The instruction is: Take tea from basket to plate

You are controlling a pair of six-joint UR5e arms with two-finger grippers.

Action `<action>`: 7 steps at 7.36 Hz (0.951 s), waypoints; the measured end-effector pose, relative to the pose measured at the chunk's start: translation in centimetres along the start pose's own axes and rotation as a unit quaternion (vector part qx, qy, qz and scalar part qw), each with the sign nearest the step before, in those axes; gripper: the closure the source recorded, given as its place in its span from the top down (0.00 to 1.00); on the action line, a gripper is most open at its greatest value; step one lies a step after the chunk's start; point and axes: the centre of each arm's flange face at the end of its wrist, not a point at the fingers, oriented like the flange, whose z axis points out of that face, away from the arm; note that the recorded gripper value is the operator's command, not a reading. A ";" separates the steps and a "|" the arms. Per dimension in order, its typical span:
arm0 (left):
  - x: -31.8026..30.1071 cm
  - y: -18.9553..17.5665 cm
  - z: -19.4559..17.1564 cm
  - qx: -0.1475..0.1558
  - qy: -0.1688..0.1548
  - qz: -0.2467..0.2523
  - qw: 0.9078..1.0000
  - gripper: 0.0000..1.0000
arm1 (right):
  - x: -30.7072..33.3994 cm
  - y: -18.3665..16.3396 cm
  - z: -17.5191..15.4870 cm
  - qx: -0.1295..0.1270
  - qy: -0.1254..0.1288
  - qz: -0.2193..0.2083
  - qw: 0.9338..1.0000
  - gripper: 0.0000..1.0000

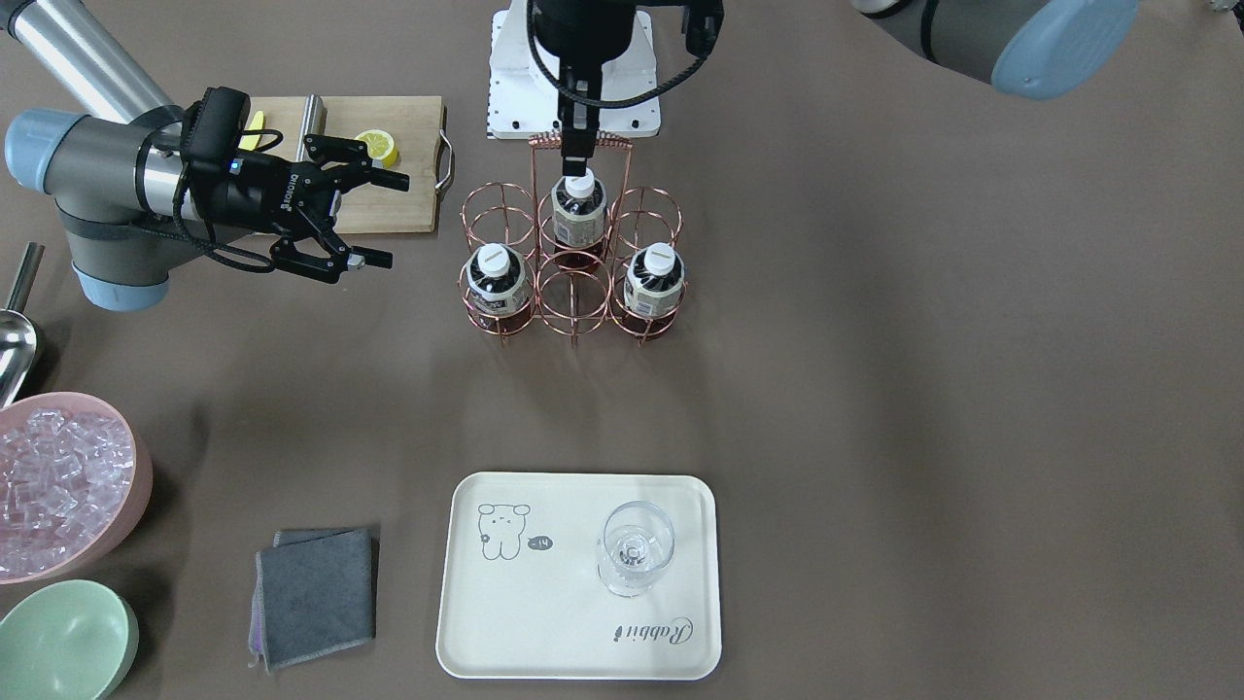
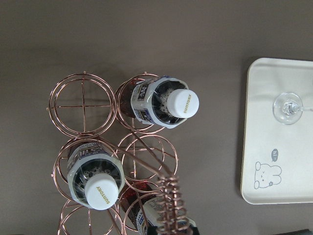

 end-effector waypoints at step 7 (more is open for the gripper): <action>0.3 -0.3 0.4 0.006 0.001 -0.004 1.000 0.00 | 0.8 -0.4 1.6 -0.001 0.028 0.006 1.000 0.99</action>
